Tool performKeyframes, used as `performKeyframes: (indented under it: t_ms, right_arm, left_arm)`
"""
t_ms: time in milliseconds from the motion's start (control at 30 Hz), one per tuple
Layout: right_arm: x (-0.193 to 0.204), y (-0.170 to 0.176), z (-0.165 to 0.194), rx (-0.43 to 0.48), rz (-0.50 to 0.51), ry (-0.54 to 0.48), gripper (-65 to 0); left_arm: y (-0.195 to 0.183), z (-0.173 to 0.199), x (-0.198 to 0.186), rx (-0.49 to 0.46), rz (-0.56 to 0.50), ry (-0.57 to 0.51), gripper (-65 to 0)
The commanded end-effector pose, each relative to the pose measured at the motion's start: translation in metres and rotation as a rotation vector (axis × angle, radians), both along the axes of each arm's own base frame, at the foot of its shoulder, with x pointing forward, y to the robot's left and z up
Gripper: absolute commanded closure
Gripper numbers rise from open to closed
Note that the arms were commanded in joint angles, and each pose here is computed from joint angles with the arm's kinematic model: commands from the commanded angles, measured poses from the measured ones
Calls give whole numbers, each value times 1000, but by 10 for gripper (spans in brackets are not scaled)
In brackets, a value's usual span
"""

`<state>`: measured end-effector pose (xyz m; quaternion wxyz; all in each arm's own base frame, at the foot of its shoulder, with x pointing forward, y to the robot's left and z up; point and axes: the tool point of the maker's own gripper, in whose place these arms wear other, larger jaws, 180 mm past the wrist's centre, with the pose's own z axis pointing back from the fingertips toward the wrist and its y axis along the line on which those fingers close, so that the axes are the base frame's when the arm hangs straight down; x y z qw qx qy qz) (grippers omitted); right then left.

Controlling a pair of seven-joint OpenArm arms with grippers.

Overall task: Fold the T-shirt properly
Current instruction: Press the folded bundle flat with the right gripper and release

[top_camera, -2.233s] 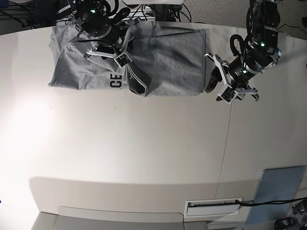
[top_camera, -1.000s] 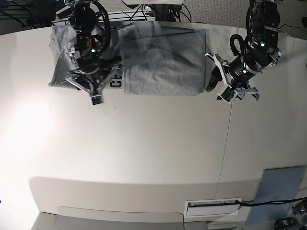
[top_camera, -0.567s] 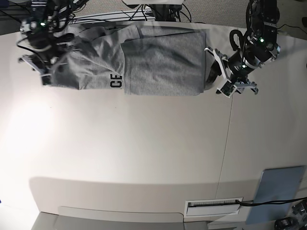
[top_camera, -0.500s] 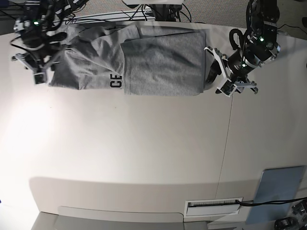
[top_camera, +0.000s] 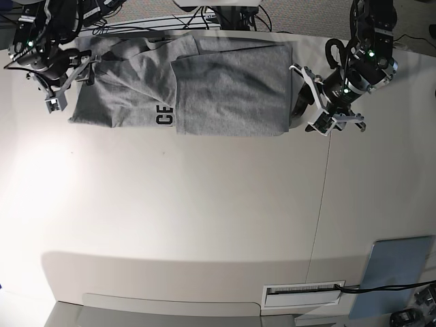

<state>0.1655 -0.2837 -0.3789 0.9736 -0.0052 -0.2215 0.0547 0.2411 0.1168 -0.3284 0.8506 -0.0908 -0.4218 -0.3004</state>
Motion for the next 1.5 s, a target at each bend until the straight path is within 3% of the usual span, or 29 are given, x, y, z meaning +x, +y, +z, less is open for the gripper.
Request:
performKeyframes:
  t_ms: [0, 367, 600, 800, 967, 1367, 1467]
  right_arm:
    - [5, -6, 5, -15, 2, -12, -367]
    - [8, -40, 20, -53, -101, -46, -367]
    - [1, -15, -1, 159, -50, -24, -367]
    - [-19, -18, -30, 238, -116, 79, -367]
    - [-21, 0, -33, 357, -74, 67, -367]
    - [-23, 32, -42, 416, 4, 115, -364]
    - [-17, 41, -43, 433, 17, 90, -320]
  left_arm:
    - [-2, 10, 4, -16, -6, -36, -236]
    - [1, 9, 4, -20, 19, -32, -236]
    - [1, 9, 4, -19, 20, -32, -236]
    - [1, 9, 4, -19, 20, -31, -236]
    - [1, 8, 3, -19, 20, -29, -236]
    - [1, 8, 3, -19, 20, -29, -236]
    - [1, 8, 3, -18, 20, -28, -236]
